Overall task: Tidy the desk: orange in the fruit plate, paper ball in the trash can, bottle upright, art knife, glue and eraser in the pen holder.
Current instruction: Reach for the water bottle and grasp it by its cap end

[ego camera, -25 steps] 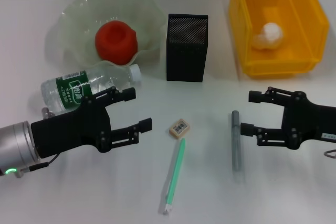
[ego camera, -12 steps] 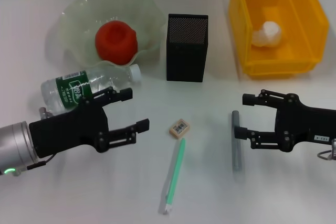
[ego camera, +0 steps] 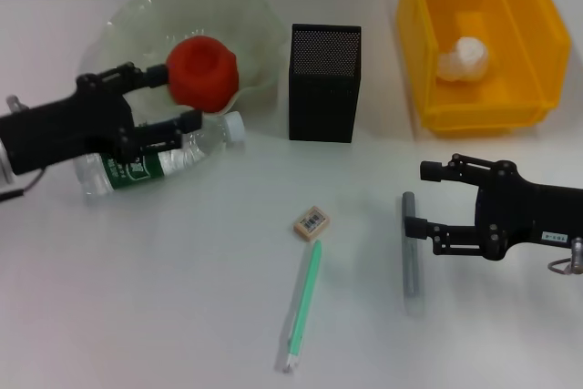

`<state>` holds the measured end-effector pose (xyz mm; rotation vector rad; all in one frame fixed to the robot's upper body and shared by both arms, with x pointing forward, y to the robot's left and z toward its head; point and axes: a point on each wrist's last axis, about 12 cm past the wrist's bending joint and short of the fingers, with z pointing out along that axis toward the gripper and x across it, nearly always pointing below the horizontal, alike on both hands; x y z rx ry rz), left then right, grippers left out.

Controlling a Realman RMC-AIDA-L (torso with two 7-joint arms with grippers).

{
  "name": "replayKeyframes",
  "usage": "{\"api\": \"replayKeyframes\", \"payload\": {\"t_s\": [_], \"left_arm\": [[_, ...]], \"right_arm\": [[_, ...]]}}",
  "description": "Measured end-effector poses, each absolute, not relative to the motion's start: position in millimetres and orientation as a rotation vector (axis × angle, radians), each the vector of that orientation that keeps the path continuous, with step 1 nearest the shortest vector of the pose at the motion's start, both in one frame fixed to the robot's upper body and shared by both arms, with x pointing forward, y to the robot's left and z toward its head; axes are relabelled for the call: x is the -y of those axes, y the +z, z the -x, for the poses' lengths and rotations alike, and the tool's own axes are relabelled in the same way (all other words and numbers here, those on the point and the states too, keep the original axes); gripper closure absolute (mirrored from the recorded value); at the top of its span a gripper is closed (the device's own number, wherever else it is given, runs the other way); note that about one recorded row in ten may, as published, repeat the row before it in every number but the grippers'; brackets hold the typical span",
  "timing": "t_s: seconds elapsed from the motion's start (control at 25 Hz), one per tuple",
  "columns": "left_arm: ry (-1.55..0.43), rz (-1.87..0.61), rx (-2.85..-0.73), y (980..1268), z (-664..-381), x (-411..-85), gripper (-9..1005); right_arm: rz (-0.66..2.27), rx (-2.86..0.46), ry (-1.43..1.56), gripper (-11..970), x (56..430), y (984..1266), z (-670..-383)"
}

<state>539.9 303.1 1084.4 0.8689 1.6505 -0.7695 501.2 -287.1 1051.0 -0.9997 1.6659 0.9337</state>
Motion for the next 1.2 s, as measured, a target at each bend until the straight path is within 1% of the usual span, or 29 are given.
{"api": "replayKeyframes", "payload": {"t_s": [0.12,0.2,0.24,0.36,0.84,0.88,1.2], "left_arm": [[-0.752,-0.934,-1.708,1097,-547,-309,185],[-0.717,-1.005,-1.802,1106,-553,-312,185],[-0.717,-1.005,-1.802,1106,-553,-312,184],[-0.662,-1.083,-1.898,1114,-560,-311,184],[-0.493,-1.195,-2.031,1121,-575,-304,185],[-0.457,-1.216,-2.055,1123,-579,-303,185],[-0.369,-1.256,-2.095,1126,-590,-299,186]], "right_arm": [[0.997,-1.668,0.935,131,287,1051,-501],[0.996,-1.669,0.936,131,287,1051,-501],[0.996,-1.669,0.936,131,287,1051,-501],[0.995,-1.670,0.937,131,287,1051,-501],[0.989,-1.686,0.944,131,286,1051,-503],[0.991,-1.687,0.946,131,286,1051,-504],[0.992,-1.693,0.940,131,286,1051,-504]]}}
